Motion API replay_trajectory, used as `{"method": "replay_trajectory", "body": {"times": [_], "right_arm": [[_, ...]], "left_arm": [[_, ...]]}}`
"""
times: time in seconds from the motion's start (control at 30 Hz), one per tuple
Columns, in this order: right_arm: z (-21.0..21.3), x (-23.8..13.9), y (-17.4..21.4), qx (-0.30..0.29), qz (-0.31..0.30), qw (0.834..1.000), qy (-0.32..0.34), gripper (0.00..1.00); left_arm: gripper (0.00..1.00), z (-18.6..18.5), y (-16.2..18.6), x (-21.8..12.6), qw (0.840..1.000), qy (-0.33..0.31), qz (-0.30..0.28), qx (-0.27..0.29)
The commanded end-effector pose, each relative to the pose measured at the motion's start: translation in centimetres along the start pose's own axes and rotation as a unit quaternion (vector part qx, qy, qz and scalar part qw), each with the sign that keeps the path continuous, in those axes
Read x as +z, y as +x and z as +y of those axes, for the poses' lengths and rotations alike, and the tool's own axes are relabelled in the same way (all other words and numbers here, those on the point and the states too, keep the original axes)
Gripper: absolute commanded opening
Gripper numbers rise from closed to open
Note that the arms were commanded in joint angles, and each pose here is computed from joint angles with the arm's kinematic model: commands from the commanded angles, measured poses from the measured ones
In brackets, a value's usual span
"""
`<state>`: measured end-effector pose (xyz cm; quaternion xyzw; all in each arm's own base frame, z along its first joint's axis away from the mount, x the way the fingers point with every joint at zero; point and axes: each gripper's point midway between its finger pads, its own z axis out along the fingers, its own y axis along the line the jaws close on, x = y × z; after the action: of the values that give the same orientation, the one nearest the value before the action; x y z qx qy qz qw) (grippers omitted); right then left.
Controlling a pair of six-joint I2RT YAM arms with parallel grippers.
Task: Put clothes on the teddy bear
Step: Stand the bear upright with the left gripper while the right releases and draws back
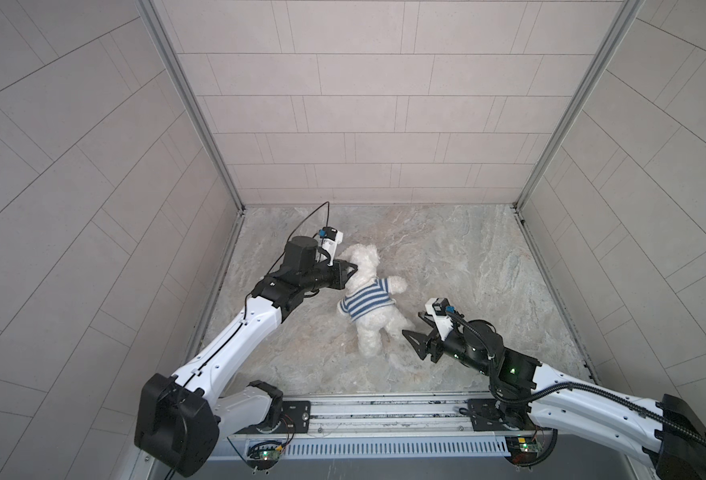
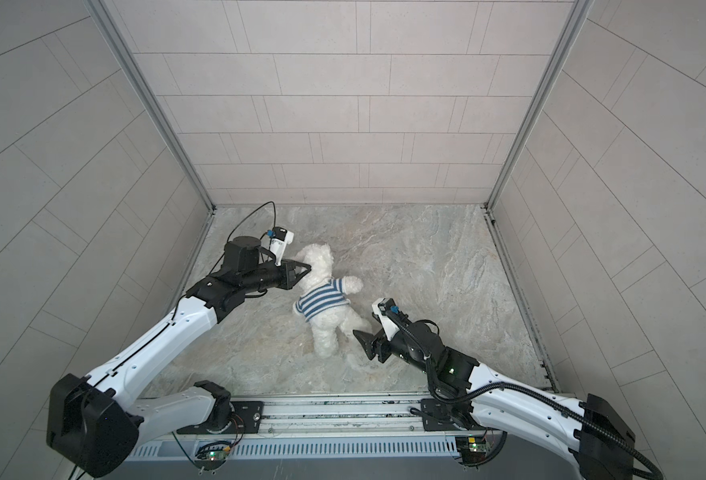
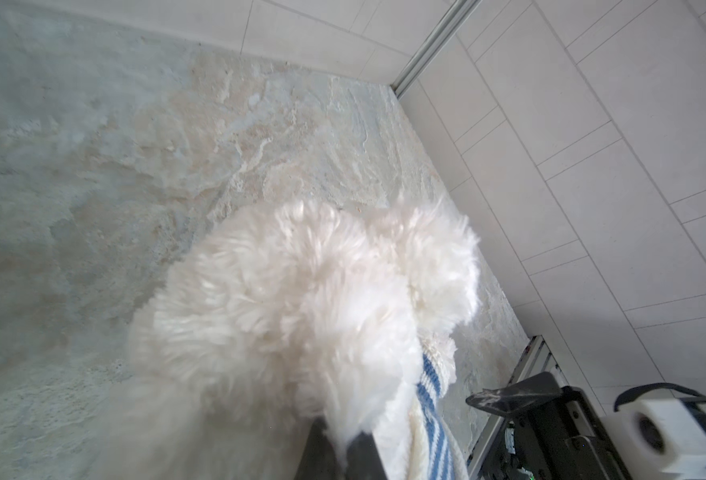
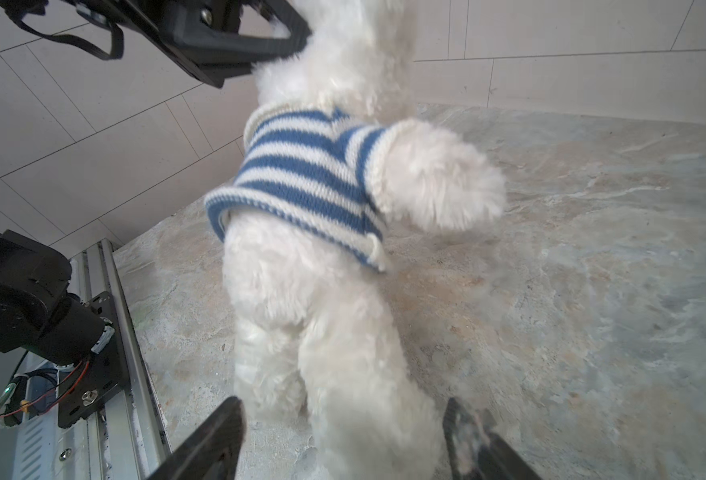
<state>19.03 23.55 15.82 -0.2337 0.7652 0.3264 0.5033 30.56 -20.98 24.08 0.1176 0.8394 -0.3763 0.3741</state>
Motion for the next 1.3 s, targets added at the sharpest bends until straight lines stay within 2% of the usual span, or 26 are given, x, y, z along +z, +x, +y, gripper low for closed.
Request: {"method": "replay_trajectory", "body": {"times": [0.0,0.27,0.63,0.73,0.8,0.9,1.0,1.27], "right_arm": [[1.2,0.3,-1.2,0.020,-0.024,0.999,-0.037,0.79],[1.9,2.5,-1.8,0.018,-0.023,0.998,-0.062,0.80],[2.5,4.0,-1.8,0.007,-0.031,0.996,-0.080,0.79],[2.5,4.3,-2.0,0.005,-0.034,0.996,-0.078,0.75],[2.4,4.4,-2.1,0.003,-0.034,0.997,-0.075,0.68],[2.3,4.3,-2.3,0.002,-0.038,0.997,-0.072,0.48],[2.1,4.2,-2.4,0.000,-0.040,0.997,-0.065,0.36],[0.7,3.5,-2.7,-0.010,-0.046,0.999,-0.024,0.12]], "left_arm": [[0.00,-3.0,-1.8,-1.0,0.996,0.071,-0.038,0.028],[0.00,-5.5,-2.3,-2.0,0.987,0.141,-0.063,0.035],[0.00,-7.2,-3.4,-3.3,0.981,0.171,-0.084,0.042],[0.00,-7.3,-3.5,-3.3,0.980,0.174,-0.086,0.039],[0.00,-7.2,-3.5,-3.2,0.981,0.172,-0.086,0.036],[0.00,-6.9,-3.5,-3.0,0.982,0.168,-0.085,0.032],[0.00,-6.9,-3.5,-2.9,0.981,0.168,-0.087,0.029],[0.00,-6.3,-3.3,-2.7,0.983,0.157,-0.089,0.025]]}}
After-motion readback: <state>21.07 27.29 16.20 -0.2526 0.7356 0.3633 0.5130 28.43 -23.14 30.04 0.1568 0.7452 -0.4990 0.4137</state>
